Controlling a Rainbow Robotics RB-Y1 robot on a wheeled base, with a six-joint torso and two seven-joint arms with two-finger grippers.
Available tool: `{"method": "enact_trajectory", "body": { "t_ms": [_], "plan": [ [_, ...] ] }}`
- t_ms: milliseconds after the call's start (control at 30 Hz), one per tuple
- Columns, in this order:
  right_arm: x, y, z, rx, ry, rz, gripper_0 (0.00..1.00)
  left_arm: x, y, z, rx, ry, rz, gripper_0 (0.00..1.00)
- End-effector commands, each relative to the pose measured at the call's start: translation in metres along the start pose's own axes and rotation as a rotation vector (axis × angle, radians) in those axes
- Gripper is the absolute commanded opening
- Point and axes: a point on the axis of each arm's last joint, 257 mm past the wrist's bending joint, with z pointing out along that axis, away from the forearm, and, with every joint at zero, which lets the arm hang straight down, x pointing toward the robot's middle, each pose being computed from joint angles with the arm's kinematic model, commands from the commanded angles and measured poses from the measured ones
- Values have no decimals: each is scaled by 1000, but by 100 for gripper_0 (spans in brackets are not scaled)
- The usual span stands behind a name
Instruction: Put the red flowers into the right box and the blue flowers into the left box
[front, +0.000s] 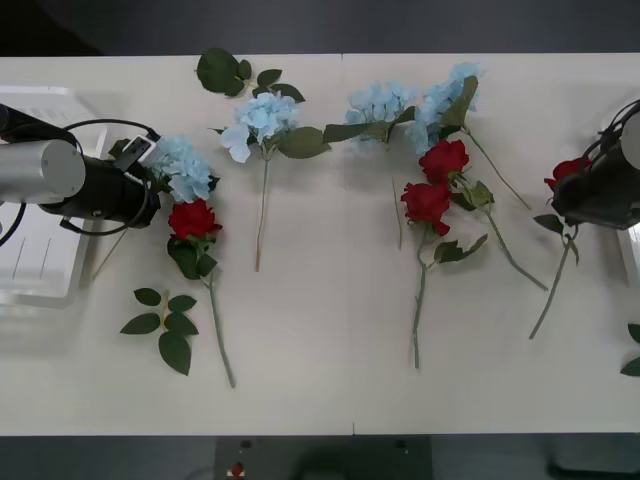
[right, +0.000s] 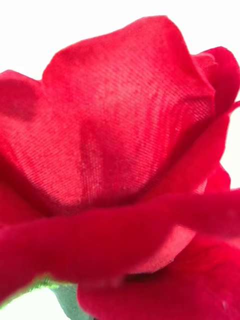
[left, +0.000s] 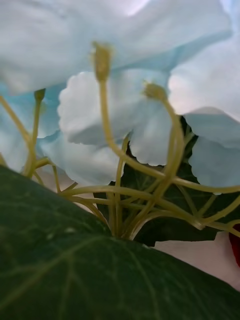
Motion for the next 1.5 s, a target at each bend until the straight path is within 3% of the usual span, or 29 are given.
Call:
{"method": "enact_trajectory", "body": {
  "t_ms": [33, 333, 600, 867, 1233, 1300, 1333, 1400, 1500],
  "plan": [
    [-65, -37, -72, 87, -109, -173, 0, -17, -3, -4, -3, -32, -10, 0],
    [-131, -133, -137, 400, -221, -441, 0, -91, 27, -91, 32, -170, -75, 0],
    [-174, -194, -147, 624, -327, -557, 0, -111, 101, -173, -64, -268, -149, 0],
    [-182, -230, -114, 757, -393, -596, 0, -61, 195, -227, -302, -275, -205, 0],
    [-166, -232, -80, 719, -423, -564, 0, 30, 233, -213, -447, -277, -250, 0],
    [-165, -231, -79, 719, -423, -565, 18, 40, 233, -211, -454, -271, -255, 0],
    [-166, -232, -80, 719, -423, -563, 40, 44, 232, -208, -453, -265, -256, 0],
    [-167, -232, -81, 718, -425, -563, 68, 48, 231, -207, -452, -257, -254, 0],
    [-166, -233, -81, 717, -425, -562, 88, 49, 228, -202, -442, -251, -252, 0]
  ]
}}
